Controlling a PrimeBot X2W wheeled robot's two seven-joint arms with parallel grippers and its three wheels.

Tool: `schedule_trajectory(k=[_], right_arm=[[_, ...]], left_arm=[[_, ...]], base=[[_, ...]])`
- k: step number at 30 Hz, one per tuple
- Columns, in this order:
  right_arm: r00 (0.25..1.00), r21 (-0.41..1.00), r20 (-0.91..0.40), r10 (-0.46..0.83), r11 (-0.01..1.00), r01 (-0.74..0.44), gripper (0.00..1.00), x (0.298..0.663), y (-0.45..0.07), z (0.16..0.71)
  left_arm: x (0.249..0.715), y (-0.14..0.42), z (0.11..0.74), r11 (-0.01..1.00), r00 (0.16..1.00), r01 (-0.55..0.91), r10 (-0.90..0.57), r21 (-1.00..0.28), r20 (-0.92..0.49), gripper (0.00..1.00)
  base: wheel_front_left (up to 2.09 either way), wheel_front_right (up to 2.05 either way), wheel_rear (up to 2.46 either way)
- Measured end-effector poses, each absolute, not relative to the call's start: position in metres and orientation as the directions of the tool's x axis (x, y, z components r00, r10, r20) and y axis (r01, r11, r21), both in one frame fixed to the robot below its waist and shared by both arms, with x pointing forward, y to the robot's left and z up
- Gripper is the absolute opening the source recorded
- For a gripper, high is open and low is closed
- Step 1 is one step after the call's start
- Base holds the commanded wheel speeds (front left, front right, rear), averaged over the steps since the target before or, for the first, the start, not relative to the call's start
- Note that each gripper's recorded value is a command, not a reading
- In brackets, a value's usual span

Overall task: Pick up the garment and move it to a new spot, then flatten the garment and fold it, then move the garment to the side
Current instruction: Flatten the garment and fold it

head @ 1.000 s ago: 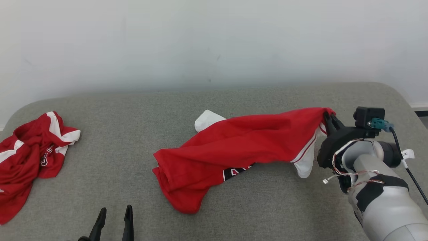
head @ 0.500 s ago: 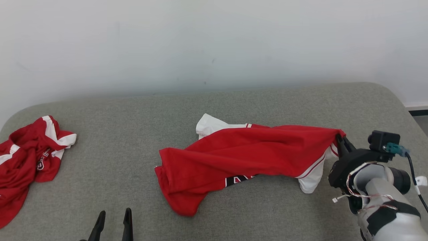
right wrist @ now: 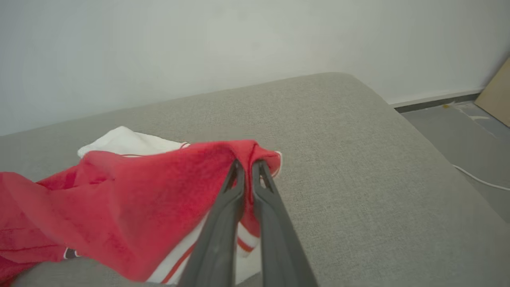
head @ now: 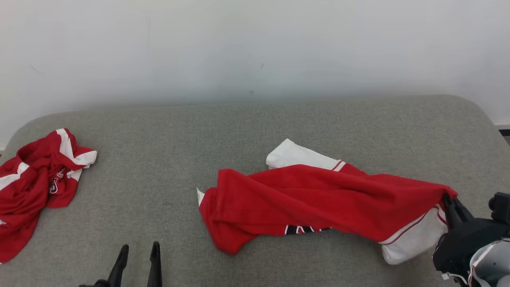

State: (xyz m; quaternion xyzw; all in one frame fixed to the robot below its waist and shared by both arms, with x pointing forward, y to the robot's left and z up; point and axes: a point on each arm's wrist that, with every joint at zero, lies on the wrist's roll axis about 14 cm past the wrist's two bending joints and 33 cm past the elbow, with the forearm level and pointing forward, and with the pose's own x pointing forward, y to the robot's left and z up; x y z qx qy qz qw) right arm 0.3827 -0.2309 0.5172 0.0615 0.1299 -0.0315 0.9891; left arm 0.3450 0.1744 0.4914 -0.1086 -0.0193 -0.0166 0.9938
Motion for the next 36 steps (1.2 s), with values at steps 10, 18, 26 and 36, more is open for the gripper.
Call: schedule_trajectory(k=[10,18,26,36], right_arm=[[0.895,0.092,-0.447,0.009,0.995,0.036,0.0,0.405,-0.208,0.47],[0.878,0.032,-0.477,0.021,0.999,-0.007,1.0,0.453,-0.19,0.453],[0.92,0.023,-0.391,0.035,0.999,-0.028,1.0,0.485,-0.177,0.464],[0.993,-0.037,-0.11,-0.031,0.999,0.027,1.0,0.464,-0.207,0.513]], left_arm=[[0.356,0.172,0.49,0.975,0.999,0.044,-0.037,-0.216,0.037,1.0],[0.36,0.181,0.485,0.978,1.0,0.021,-0.017,-0.208,0.023,1.0],[0.357,0.192,0.482,0.978,1.0,-0.015,0.018,-0.207,0.01,1.0],[0.348,0.197,0.486,0.977,0.999,-0.035,0.041,-0.21,0.025,1.0]], base=[[0.0,0.0,0.0],[0.0,0.0,0.0],[0.0,0.0,0.0],[0.0,0.0,0.0]])
